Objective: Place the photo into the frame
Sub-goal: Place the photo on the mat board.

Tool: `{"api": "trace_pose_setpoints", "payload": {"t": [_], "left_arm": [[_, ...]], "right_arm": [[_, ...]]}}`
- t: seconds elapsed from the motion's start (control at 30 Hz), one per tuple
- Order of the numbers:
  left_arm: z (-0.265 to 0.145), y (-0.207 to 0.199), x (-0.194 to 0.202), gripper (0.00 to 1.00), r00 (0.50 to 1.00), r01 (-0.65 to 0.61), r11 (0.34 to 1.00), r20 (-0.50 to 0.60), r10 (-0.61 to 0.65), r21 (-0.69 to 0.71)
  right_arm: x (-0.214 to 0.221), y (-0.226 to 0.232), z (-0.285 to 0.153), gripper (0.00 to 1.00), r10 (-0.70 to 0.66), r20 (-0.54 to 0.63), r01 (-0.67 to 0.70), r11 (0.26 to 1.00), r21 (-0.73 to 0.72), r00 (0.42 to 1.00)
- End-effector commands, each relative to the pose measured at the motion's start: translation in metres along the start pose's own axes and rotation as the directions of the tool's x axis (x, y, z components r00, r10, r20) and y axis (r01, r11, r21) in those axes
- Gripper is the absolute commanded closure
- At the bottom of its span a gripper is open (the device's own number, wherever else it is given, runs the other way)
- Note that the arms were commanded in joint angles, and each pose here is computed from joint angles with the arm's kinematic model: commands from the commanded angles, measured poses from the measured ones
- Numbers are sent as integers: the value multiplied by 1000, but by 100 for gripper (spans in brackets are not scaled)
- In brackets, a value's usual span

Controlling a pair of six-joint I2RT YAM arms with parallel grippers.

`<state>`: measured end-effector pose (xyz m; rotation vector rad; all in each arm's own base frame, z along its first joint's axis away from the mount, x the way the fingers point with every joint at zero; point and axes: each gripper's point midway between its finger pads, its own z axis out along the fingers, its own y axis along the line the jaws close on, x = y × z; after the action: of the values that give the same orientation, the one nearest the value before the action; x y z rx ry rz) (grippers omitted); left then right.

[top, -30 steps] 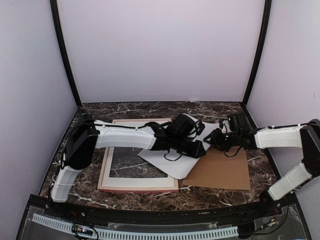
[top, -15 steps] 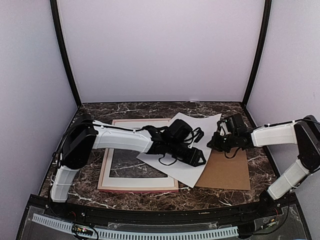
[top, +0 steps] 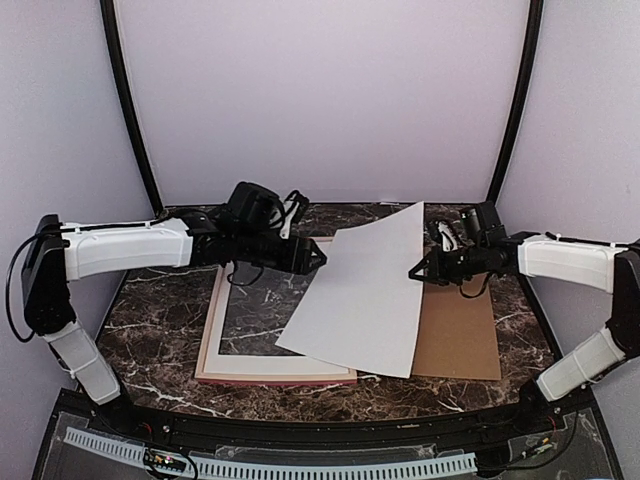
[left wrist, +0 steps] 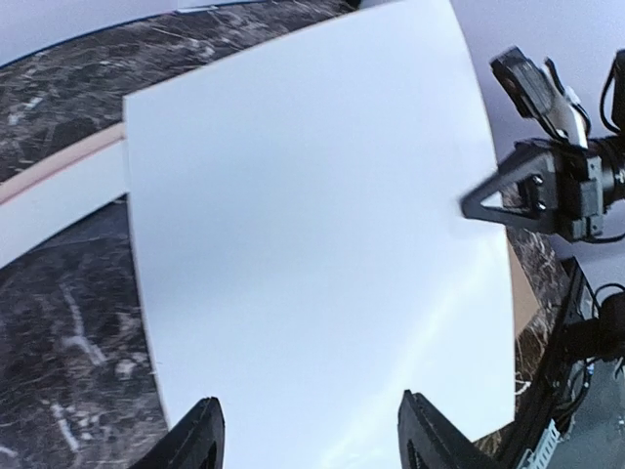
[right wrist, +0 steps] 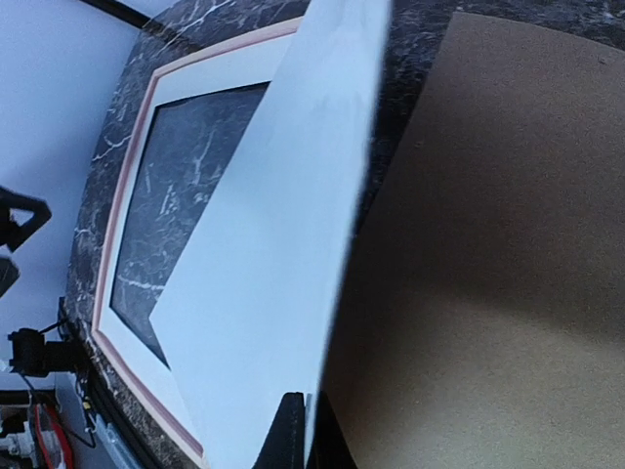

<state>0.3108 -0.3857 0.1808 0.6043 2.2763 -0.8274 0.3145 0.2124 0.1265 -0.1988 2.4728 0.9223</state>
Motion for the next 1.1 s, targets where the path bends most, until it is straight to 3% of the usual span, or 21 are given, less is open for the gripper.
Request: {"api": "trace_pose_setpoints", "payload": {"t": [0.0, 0.37, 0.77, 0.93, 1.07], "left_arm": [[-34, 42, 0, 36, 999, -6, 987, 30, 11, -159], [-116, 145, -8, 24, 984, 151, 891, 148, -95, -427], [-216, 236, -6, 10, 918, 376, 742, 334, -214, -556], [-263, 253, -8, 9, 876, 451, 664, 439, -201, -597], [-285, 256, -7, 9, 862, 470, 613, 479, -165, -636]], "right_arm": [[-7, 43, -9, 100, -60, -34, 52, 978, -201, 998], [-44, 156, -24, 100, -168, 1, 152, 890, -429, 986], [-69, 305, -42, 100, -246, 39, 208, 713, -670, 968], [-60, 337, -31, 100, -255, -2, 169, 647, -743, 967], [-51, 331, -2, 100, -246, -56, 120, 644, -756, 968]]}}
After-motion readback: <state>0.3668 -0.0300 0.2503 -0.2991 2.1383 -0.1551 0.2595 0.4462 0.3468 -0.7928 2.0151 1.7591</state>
